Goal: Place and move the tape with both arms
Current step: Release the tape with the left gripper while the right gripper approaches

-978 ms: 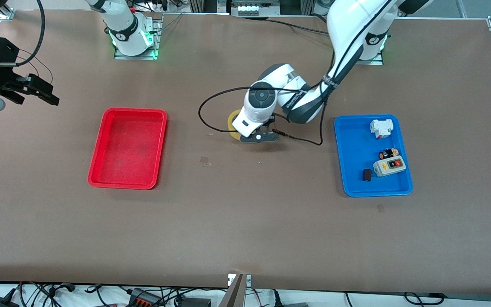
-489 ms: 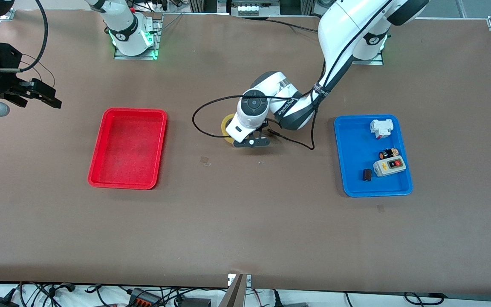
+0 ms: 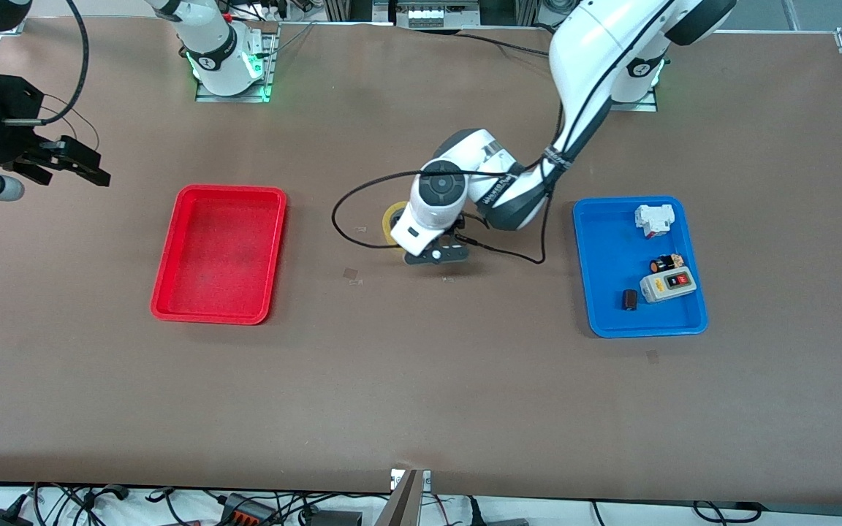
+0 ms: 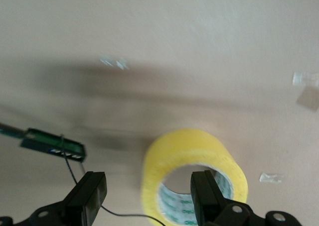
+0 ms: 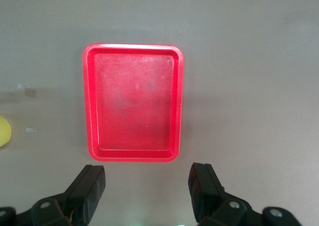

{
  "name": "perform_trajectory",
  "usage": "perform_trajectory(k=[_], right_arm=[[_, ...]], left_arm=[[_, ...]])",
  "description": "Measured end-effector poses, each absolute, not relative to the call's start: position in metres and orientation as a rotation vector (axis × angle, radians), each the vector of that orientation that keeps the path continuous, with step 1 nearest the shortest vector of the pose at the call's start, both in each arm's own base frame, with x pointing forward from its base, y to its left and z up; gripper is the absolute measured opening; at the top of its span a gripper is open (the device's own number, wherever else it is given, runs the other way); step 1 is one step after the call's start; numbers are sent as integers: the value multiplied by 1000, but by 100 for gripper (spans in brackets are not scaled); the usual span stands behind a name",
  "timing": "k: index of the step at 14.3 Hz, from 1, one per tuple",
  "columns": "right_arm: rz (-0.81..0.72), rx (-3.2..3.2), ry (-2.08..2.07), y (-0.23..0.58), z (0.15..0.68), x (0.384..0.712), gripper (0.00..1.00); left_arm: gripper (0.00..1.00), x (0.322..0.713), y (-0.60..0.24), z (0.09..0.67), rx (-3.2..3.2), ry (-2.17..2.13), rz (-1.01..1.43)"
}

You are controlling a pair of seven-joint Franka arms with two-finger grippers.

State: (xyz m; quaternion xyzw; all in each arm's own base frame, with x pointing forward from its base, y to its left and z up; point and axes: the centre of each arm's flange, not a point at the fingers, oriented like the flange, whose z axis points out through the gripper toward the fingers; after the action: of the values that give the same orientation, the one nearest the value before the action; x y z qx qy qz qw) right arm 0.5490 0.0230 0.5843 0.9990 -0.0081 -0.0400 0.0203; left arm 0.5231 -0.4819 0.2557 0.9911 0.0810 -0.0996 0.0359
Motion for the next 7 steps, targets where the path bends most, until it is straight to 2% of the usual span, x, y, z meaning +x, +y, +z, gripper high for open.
perform_trajectory(k=[3, 7], right_arm=[[-127, 3096, 37, 49, 574, 548, 98], [-101, 3090, 53, 122, 541, 541, 98]], left_arm=[[100, 561, -425, 322, 3062, 365, -291], [100, 581, -348, 395, 3091, 437, -334]])
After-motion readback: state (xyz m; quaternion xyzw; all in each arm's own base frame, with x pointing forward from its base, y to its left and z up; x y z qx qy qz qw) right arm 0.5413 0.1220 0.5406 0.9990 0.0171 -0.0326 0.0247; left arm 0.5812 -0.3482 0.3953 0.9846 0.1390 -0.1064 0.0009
